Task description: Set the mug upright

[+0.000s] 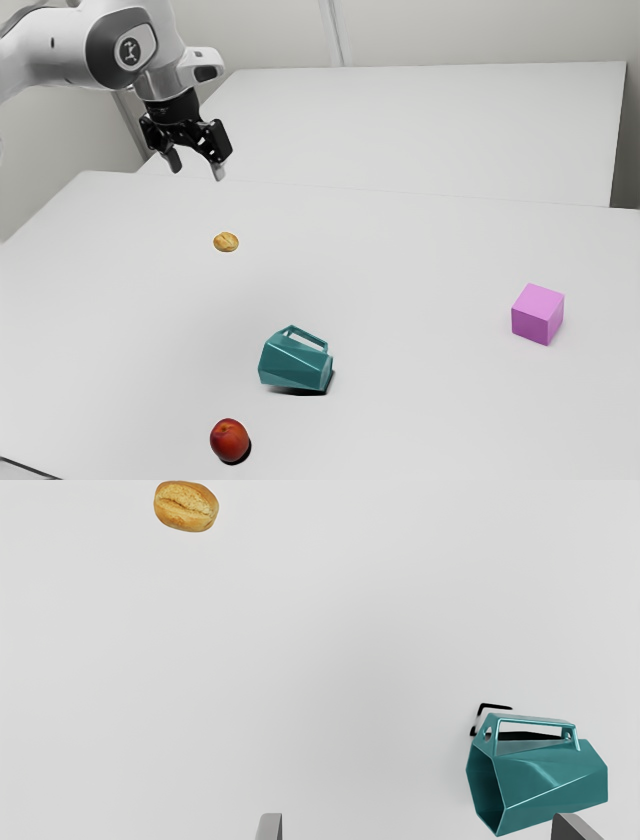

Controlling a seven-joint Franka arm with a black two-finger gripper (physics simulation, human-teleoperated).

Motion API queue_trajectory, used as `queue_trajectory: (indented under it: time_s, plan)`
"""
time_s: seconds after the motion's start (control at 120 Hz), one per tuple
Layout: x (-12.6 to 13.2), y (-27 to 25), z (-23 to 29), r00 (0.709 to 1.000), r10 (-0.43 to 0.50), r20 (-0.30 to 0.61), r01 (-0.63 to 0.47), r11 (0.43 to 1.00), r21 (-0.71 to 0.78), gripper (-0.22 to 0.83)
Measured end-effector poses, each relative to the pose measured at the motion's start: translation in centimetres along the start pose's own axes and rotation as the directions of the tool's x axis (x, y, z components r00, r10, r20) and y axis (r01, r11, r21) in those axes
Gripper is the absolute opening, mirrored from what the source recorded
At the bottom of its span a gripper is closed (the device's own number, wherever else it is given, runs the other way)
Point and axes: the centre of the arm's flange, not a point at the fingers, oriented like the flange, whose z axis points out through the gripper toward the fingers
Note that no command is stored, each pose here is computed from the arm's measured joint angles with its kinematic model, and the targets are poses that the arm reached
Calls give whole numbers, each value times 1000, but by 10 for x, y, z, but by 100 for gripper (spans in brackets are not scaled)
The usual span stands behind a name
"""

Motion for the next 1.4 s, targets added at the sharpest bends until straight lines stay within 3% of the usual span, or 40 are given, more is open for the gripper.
queue_trajectory:
  time_s: [0.367,0.767,1.4]
  plan:
    - [-20,7,11,1000,8,17,-8,1000,-1,60]
    - [-57,16,75,998,-40,43,47,982,-182,60]
    - [-92,17,194,987,-152,43,154,872,-464,60]
